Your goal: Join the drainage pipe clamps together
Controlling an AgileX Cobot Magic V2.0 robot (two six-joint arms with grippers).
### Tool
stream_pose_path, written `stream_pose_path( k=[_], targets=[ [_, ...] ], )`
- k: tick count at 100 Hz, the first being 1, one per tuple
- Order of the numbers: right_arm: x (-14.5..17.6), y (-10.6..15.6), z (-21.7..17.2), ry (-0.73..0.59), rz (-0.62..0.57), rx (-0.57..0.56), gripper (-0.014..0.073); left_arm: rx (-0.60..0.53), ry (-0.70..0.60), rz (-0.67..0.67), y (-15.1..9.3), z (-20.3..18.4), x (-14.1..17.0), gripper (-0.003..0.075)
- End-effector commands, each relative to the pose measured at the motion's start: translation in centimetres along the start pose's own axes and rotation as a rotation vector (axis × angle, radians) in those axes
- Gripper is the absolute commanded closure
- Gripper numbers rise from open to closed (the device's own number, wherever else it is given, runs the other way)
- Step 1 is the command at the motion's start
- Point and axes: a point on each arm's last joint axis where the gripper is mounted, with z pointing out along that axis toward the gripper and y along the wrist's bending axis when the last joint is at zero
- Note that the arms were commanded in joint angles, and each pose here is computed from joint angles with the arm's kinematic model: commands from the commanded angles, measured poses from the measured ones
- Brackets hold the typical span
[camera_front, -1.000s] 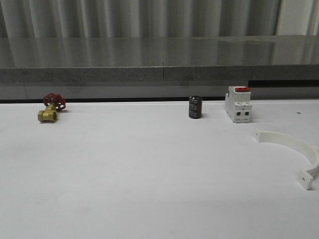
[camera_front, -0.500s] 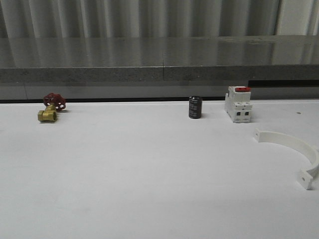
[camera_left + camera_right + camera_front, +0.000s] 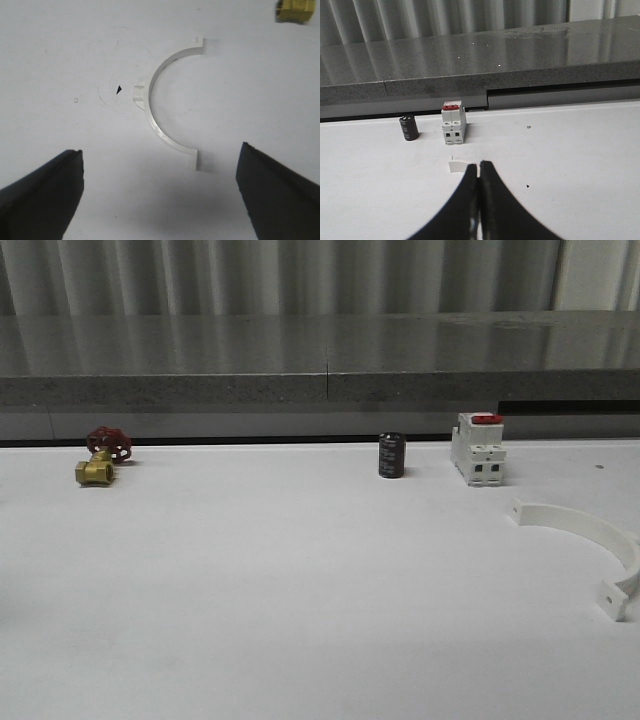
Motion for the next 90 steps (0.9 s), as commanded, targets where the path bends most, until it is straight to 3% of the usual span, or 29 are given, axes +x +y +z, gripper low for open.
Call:
stream_pose_path(
  k=[1,27,65,90],
  targets=[
    [-1.4,0.2,-0.3,-0.117,-0.01,-0.016,0.0662,-0.001,-0.056,-0.002,0.6,1.1,-2.1,0.0115],
    [-1.4,0.2,-0.3,-0.117,-0.01,-0.016,0.0662,0.018,0.05,0.015,1.5,7.2,-3.5,0.0115],
    [-1.4,0.2,-0.3,-0.117,-0.01,-0.016,0.0662,0.046,0.079,0.023,1.5,11.7,-5.7,0.0115],
    [-1.4,0.2,-0.3,-0.117,-0.01,-0.016,0.0662,0.056,0.132,0.043,1.4,13.5,-5.1,0.0115]
  ],
)
